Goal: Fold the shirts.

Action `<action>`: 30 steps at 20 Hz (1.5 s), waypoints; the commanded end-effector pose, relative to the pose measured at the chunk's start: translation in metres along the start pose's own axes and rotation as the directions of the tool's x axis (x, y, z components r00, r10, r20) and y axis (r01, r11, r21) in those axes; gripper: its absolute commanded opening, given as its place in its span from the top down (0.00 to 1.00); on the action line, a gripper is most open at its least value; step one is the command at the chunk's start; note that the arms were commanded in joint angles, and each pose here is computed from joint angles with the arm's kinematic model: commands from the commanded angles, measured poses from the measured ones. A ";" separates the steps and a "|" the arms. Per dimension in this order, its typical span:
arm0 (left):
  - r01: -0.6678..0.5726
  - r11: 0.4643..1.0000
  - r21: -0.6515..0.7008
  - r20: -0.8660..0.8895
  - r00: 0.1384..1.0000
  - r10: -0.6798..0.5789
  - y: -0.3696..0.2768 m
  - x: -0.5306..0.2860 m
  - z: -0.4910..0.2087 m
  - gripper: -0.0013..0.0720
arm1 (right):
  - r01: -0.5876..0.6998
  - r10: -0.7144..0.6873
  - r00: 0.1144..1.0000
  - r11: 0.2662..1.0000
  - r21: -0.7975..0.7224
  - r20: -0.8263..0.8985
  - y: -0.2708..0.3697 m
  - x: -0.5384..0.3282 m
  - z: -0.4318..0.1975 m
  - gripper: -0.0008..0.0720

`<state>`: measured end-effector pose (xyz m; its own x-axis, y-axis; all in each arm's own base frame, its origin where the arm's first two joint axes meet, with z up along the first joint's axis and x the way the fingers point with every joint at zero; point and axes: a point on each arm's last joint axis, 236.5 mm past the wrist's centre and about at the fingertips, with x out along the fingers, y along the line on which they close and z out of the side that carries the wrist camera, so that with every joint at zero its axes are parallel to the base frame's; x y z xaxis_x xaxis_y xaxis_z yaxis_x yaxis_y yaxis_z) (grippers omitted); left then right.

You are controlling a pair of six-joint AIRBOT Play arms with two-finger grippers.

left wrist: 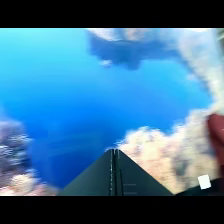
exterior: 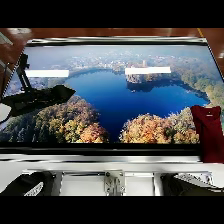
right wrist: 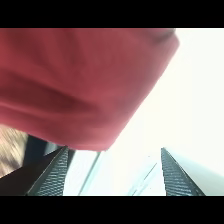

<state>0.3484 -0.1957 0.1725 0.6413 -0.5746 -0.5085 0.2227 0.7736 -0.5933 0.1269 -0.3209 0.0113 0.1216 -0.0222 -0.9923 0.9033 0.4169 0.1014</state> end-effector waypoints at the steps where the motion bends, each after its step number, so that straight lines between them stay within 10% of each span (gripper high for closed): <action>1: -0.193 0.978 0.082 -0.178 0.963 0.204 0.054 0.020 -0.028 0.94 | 0.011 0.008 0.902 0.999 -0.042 0.431 0.036 -0.105 0.073 0.05; 4: -0.364 0.924 0.120 -0.443 0.813 0.378 0.098 0.040 -0.053 0.93 | 0.006 0.187 0.806 0.946 -0.325 0.561 0.151 -0.148 0.076 0.05; 7: -0.399 0.884 0.243 -0.575 0.674 0.463 0.114 0.059 -0.052 0.86 | -0.028 0.294 0.903 0.768 -0.640 0.313 0.264 -0.102 0.001 0.05; 8: -0.394 0.879 0.267 -0.583 0.661 0.473 0.113 0.067 -0.049 0.69 | -0.049 0.287 0.932 0.703 -0.710 0.220 0.290 -0.085 -0.029 0.05; 10: -0.374 0.880 0.292 -0.577 0.665 0.474 0.104 0.076 -0.045 0.03 | -0.085 0.243 0.967 0.608 -0.790 0.082 0.319 -0.057 -0.075 0.05; 15: -0.431 0.721 0.543 -0.425 0.599 0.679 0.120 0.067 -0.028 0.19 | -0.132 0.154 0.986 0.539 -0.832 -0.057 0.337 -0.027 -0.122 0.05; 30: -0.379 0.761 0.527 -0.479 0.607 0.634 0.112 0.090 -0.050 0.19 | -0.146 0.207 0.978 0.539 -0.829 -0.038 0.349 -0.030 -0.117 0.05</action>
<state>0.3941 -0.1738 0.0299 0.1790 0.0137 -0.9838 0.3139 0.9469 0.0703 0.3898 -0.0688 0.0676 0.2892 0.0980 -0.9522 0.1291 0.9817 0.1403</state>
